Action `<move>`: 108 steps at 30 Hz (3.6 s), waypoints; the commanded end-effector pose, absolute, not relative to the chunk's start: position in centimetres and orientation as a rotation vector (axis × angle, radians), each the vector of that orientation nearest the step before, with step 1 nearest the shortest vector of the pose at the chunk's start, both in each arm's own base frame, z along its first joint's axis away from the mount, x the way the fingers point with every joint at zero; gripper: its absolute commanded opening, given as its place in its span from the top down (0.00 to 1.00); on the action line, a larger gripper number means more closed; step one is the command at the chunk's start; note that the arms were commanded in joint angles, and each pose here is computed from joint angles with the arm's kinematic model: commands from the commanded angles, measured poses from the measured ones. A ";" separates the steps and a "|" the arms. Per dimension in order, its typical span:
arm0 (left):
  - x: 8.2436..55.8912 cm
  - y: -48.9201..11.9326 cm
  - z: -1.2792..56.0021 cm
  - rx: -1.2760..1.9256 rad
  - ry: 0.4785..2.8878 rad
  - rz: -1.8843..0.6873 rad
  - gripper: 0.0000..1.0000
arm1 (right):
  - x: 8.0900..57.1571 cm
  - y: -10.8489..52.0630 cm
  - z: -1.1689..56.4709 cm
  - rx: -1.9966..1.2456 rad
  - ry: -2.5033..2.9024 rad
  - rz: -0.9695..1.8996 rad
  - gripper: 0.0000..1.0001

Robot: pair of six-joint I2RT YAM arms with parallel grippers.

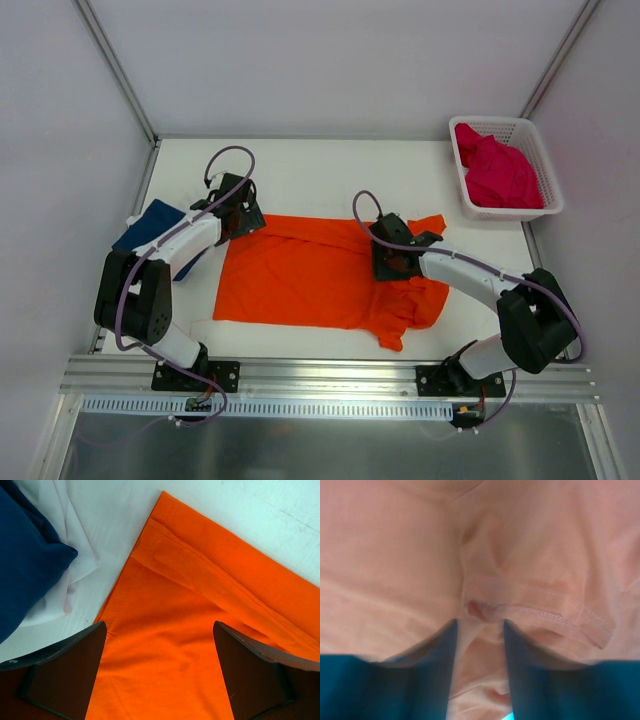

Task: Fold and stack the t-shirts
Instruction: Fold the flattened tshirt in 1/3 of the way

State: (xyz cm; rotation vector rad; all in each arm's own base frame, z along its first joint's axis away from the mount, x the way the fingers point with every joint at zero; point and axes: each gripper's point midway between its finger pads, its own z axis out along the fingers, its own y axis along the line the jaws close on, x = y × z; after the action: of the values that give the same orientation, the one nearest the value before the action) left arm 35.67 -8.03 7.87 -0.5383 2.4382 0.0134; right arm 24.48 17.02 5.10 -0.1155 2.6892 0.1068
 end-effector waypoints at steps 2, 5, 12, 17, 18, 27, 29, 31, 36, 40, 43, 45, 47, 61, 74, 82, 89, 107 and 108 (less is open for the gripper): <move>35.5 -8.2 9.1 -0.538 2.411 -0.032 0.11 | 23.6 17.6 6.1 -0.123 2.656 0.086 0.38; 35.5 -8.0 9.0 -0.536 2.411 -0.018 0.11 | 24.0 19.1 7.5 -0.182 2.578 0.128 0.27; 37.2 -7.8 8.7 -0.525 2.408 0.045 0.13 | 26.2 23.4 13.5 -0.242 2.401 0.388 0.22; 39.6 -8.2 7.3 -0.502 2.436 0.084 0.15 | 26.6 24.2 14.2 -0.255 2.387 0.415 0.23; 40.2 -8.2 6.7 -0.496 2.448 0.105 0.16 | 26.6 24.3 14.1 -0.255 2.380 0.426 0.23; 42.1 -7.3 4.5 -0.521 2.465 0.190 0.21 | 25.1 22.1 12.1 -0.250 2.394 0.364 0.26; 42.0 -7.1 4.4 -0.522 2.460 0.206 0.21 | 25.1 22.0 12.0 -0.251 2.395 0.356 0.26; 42.1 -6.8 4.6 -0.527 2.448 0.224 0.21 | 25.0 21.9 11.7 -0.255 2.402 0.352 0.27; 42.7 -6.7 5.5 -0.515 2.427 0.228 0.21 | 25.1 22.2 10.9 -0.257 2.420 0.351 0.27; 43.2 -6.8 5.0 -0.497 2.439 0.240 0.21 | 25.1 22.3 10.2 -0.253 2.438 0.346 0.28; 42.9 -6.8 4.3 -0.501 2.455 0.241 0.23 | 25.0 22.2 10.0 -0.248 2.442 0.338 0.29; 42.7 -6.8 4.2 -0.512 2.458 0.244 0.26 | 24.9 21.9 9.9 -0.244 2.445 0.326 0.29; 42.2 -6.5 3.9 -0.517 2.466 0.259 0.28 | 24.9 21.8 9.9 -0.239 2.443 0.320 0.29; 40.1 -5.7 3.4 -0.543 2.493 0.294 0.42 | 24.8 21.8 9.4 -0.211 2.451 0.330 0.30; 38.5 -5.3 5.1 -0.573 2.456 0.276 0.50 | 24.5 21.9 9.1 -0.212 2.462 0.340 0.31; 37.8 -4.9 6.6 -0.570 2.428 0.260 0.50 | 24.4 21.9 8.6 -0.207 2.477 0.340 0.31; 36.7 -4.7 5.7 -0.578 2.451 0.268 0.51 | 24.3 21.9 8.4 -0.201 2.480 0.342 0.31; 39.9 -4.8 6.1 -0.547 2.422 0.319 0.55 | 23.5 21.1 7.5 -0.193 2.495 0.333 0.31; 39.9 -4.8 5.7 -0.548 2.430 0.327 0.55 | 23.5 21.1 7.4 -0.195 2.494 0.334 0.32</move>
State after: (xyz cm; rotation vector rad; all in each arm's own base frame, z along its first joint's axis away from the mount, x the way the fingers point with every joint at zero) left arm 39.10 -5.56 5.70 -0.5493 2.4363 0.2793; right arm 23.35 20.74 6.85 -0.2128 2.5229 0.3027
